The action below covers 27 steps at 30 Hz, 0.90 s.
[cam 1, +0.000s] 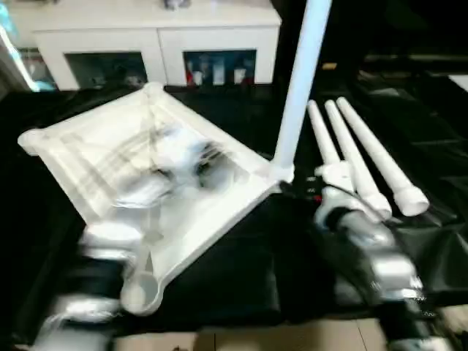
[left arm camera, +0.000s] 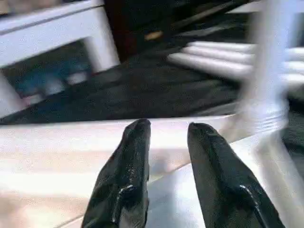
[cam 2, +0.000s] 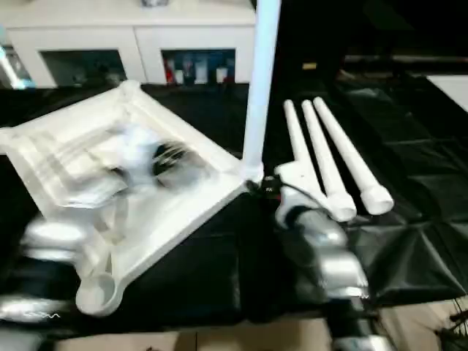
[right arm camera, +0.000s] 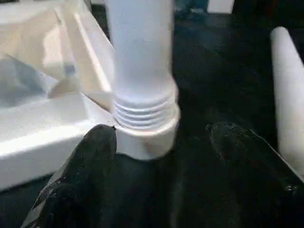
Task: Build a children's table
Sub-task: Rotate table base
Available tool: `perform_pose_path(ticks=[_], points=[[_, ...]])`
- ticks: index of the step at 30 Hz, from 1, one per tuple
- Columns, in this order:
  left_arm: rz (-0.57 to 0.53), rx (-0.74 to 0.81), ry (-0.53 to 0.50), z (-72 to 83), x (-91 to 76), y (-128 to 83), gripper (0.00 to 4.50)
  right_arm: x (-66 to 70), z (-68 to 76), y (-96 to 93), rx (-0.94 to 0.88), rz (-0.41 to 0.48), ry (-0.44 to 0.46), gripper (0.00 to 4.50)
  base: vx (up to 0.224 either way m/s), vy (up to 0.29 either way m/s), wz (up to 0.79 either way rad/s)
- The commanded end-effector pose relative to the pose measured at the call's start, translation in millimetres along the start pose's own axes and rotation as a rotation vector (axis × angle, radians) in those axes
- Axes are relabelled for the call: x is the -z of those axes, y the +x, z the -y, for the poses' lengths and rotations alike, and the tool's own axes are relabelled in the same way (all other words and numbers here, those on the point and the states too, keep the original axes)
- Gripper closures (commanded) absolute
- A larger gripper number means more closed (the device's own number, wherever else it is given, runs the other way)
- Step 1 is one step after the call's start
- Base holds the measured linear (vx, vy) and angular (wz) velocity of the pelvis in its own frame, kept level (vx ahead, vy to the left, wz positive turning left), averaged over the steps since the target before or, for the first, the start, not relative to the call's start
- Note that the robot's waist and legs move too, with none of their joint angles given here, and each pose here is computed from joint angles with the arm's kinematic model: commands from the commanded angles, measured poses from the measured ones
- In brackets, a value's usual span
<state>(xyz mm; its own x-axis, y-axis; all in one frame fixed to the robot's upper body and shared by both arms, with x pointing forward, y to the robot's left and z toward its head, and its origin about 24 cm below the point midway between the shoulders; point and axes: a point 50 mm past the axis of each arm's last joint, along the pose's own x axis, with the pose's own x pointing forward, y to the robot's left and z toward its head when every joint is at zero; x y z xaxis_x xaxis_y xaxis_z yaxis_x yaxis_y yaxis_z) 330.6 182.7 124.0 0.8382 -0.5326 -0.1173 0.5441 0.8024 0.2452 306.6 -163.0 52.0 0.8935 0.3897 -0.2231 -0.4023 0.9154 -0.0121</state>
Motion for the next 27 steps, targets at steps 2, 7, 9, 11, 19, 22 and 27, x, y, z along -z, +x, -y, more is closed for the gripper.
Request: perform_pose_path(ticks=[2,7,9,11,19,22,27], points=[[-0.095,-0.126,0.051,-31.0,5.6,-24.7,2.67,3.8,-3.7,-0.4,-0.019,-0.033,-0.013,1.04,0.0,0.0,0.0],[-0.434,-0.612,0.13,-101.5,27.9,-93.5,2.29,19.0,-6.1,4.7,0.008,-0.151,-0.033,1.04,0.0,0.0,0.0],[-0.46,-0.628,0.15,-103.9,29.4,-98.1,2.19,19.4,-6.9,5.2,0.008,-0.156,-0.037,1.04,0.0,0.0,0.0],[-0.516,-0.702,0.134,-108.9,35.1,-110.5,2.03,22.4,-10.4,7.1,-0.004,-0.18,-0.038,1.04,0.0,0.0,0.0],[-0.866,-0.521,0.209,-84.3,76.8,-132.4,1.45,25.5,-28.5,16.0,-0.053,-0.199,-0.027,1.04,0.0,0.0,0.0],[-0.864,-0.398,0.157,-67.4,82.5,-126.4,1.24,27.0,-32.4,19.1,-0.058,-0.204,-0.024,1.04,0.0,0.0,0.0],[-0.859,-0.185,0.141,-41.5,85.4,-117.3,0.81,29.7,-39.7,23.4,-0.071,-0.213,-0.026,1.04,0.0,0.0,0.0]])
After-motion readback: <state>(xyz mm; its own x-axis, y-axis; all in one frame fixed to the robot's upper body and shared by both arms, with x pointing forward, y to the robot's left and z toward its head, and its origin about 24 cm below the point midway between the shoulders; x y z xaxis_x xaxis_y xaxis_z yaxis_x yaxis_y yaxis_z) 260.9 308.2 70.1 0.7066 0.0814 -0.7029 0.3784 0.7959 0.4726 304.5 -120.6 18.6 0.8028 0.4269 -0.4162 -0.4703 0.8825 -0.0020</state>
